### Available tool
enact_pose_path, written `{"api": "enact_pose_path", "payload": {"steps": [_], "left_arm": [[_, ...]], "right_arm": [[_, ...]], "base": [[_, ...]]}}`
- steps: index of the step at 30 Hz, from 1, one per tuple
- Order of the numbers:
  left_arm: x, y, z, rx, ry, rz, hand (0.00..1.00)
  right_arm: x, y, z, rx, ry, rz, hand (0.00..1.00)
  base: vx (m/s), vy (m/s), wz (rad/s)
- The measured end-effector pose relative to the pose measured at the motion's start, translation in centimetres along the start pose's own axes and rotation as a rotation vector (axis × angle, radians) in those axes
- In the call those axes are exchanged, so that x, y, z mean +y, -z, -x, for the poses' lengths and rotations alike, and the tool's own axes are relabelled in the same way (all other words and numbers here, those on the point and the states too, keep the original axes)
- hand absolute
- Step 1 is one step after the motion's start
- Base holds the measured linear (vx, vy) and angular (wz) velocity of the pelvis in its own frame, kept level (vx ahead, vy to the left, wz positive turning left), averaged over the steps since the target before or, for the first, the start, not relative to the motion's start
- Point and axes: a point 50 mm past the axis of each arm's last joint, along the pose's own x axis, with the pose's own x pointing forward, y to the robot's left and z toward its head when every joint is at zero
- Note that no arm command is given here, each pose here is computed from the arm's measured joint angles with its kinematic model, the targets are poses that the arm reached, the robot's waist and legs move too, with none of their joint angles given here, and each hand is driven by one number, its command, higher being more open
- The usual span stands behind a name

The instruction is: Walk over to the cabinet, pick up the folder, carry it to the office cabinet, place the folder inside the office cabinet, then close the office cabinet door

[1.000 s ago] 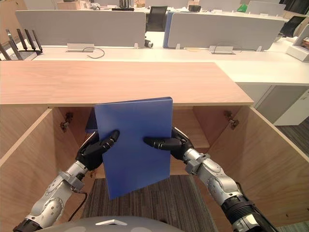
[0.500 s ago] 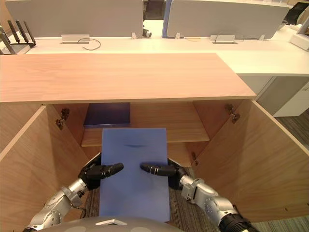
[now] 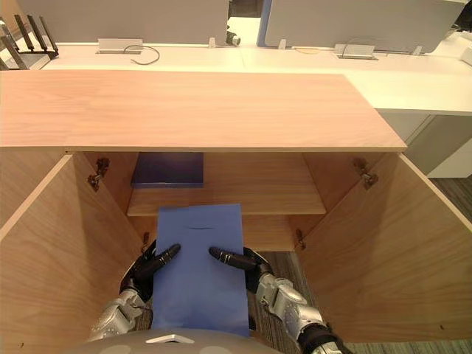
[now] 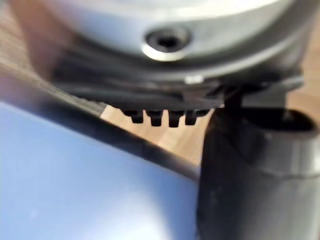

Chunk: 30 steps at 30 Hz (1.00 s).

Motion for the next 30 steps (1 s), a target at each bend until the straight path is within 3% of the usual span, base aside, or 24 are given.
{"api": "enact_pose_path", "payload": {"steps": [9,12,16,21,30], "left_arm": [[-0.3,0.6,-0.9,-0.001,-0.151,0.141,1.0],[0.6,0.2,-1.0,-0.03,-0.25,0.251,1.0],[6.0,0.8,1.3,-0.054,-0.624,0.512,1.0],[10.2,1.8,4.8,-0.091,-0.853,0.633,1.0],[9.9,2.5,4.9,-0.085,-0.892,0.699,1.0]], "right_arm": [[-0.3,0.7,-0.9,-0.013,0.12,-0.125,0.0],[-0.2,2.1,-1.1,-0.001,0.178,-0.255,0.0],[-1.4,1.8,-0.6,-0.184,0.266,-0.643,0.0],[-3.8,-0.2,0.6,-0.401,0.365,-0.787,0.0],[-3.8,-0.2,0.6,-0.455,0.392,-0.897,0.0]], "base": [[0.0,0.008,0.13],[0.0,0.004,0.08],[0.0,0.002,0.01],[-0.03,0.001,0.11],[-0.05,-0.013,0.08]]}}
